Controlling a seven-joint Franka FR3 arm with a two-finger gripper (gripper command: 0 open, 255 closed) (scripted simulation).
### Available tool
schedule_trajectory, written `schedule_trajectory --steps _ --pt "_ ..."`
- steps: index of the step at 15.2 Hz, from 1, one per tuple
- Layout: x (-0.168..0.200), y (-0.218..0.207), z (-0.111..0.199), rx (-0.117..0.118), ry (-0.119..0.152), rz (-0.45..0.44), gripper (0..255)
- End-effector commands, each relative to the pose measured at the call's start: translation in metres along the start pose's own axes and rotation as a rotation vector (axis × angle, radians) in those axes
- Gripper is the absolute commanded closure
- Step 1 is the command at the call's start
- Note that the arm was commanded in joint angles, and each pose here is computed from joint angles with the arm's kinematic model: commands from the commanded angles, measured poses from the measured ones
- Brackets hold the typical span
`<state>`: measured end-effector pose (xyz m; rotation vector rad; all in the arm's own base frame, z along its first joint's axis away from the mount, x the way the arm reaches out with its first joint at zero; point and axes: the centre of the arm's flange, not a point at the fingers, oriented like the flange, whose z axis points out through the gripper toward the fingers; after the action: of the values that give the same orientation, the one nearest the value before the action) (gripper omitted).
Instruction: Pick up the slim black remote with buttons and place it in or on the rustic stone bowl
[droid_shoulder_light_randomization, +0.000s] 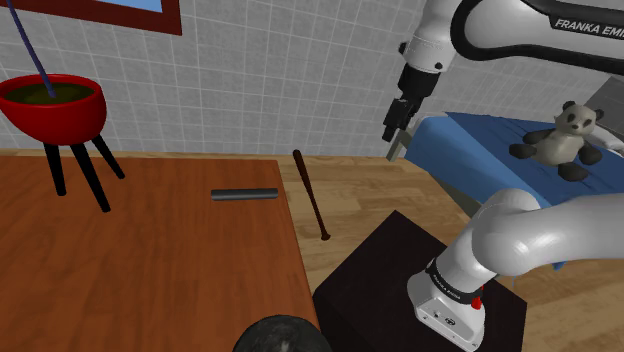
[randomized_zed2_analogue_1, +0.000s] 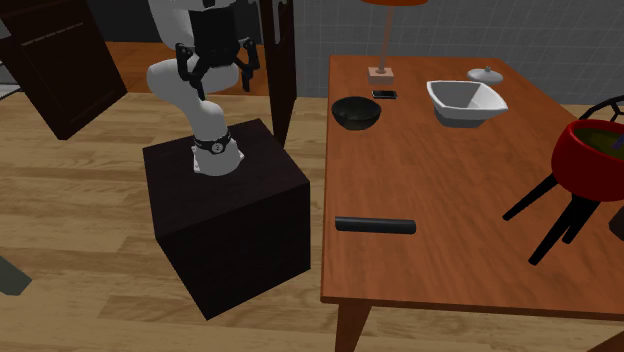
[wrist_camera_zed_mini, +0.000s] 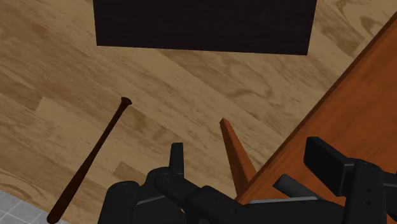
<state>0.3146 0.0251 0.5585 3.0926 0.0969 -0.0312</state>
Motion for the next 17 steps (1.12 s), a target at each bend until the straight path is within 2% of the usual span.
schedule_trajectory --steps 1,9,17 --pt "0.000 0.000 0.000 0.000 0.000 0.000 0" --pt "0.084 -0.024 0.058 0.026 -0.001 -0.218 0" --pt "0.162 -0.066 0.115 0.052 -0.002 -0.436 0"
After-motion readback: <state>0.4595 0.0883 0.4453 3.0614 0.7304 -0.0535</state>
